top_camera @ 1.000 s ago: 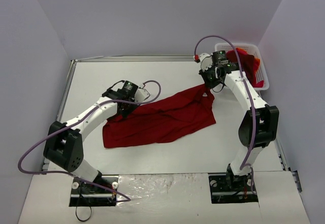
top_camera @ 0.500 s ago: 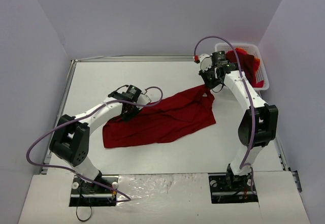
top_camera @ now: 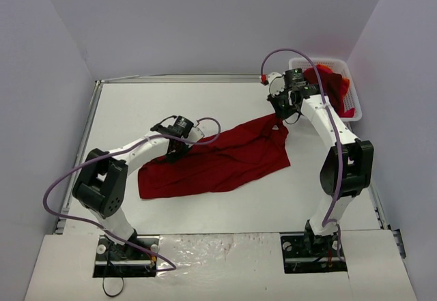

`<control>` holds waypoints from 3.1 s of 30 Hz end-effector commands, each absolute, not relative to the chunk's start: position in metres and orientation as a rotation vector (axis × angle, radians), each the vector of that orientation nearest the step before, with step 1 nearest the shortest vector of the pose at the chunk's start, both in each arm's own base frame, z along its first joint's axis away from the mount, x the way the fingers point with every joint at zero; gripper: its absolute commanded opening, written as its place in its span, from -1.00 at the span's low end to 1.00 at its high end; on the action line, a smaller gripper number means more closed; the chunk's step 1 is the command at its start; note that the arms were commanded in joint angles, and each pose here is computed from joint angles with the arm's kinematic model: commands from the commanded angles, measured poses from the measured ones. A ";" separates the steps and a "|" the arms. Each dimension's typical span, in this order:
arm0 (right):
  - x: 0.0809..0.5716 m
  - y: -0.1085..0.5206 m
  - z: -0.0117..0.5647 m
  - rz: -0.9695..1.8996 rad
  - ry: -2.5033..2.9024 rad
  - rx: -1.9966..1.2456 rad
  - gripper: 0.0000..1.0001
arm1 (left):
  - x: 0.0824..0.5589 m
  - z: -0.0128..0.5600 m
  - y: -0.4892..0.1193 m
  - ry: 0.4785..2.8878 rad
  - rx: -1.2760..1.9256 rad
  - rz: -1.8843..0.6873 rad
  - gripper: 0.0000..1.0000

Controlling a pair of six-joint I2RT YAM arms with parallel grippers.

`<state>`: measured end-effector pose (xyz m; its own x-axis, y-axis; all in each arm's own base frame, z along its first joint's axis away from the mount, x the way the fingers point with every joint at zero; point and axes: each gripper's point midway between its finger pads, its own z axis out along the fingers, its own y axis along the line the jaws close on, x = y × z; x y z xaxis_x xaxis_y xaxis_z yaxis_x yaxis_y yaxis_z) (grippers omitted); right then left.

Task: Fold and stack the t-shirts
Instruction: Flatten out the tshirt

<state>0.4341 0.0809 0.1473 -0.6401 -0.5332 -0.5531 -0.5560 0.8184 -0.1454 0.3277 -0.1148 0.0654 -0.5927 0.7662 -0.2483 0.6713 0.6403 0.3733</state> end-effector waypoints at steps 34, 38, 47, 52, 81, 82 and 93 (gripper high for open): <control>0.434 0.070 0.130 -0.010 2.452 -0.814 -1.00 | 0.366 0.125 -0.091 2.280 0.901 0.630 -0.95; 0.437 0.069 0.142 -0.025 2.426 -0.800 -1.00 | 0.378 0.158 -0.063 2.242 0.754 0.714 -0.95; 0.474 0.054 0.210 -0.075 2.282 -0.658 -1.00 | 0.400 0.261 0.033 2.172 0.333 0.770 -0.95; 0.500 0.042 0.267 -0.100 2.164 -0.550 -1.00 | 0.402 0.310 0.063 2.139 0.198 0.747 -0.95; 0.317 0.017 0.429 -0.145 1.766 -0.371 -1.00 | 0.252 0.410 0.038 1.836 0.115 0.381 -0.95; 0.333 0.018 0.412 -0.145 1.816 -0.379 -1.00 | 0.261 0.404 0.040 1.860 0.114 0.399 -0.95; 0.447 0.023 0.312 -0.144 2.026 -0.405 -1.00 | 0.362 0.302 0.043 2.073 0.187 0.501 -0.95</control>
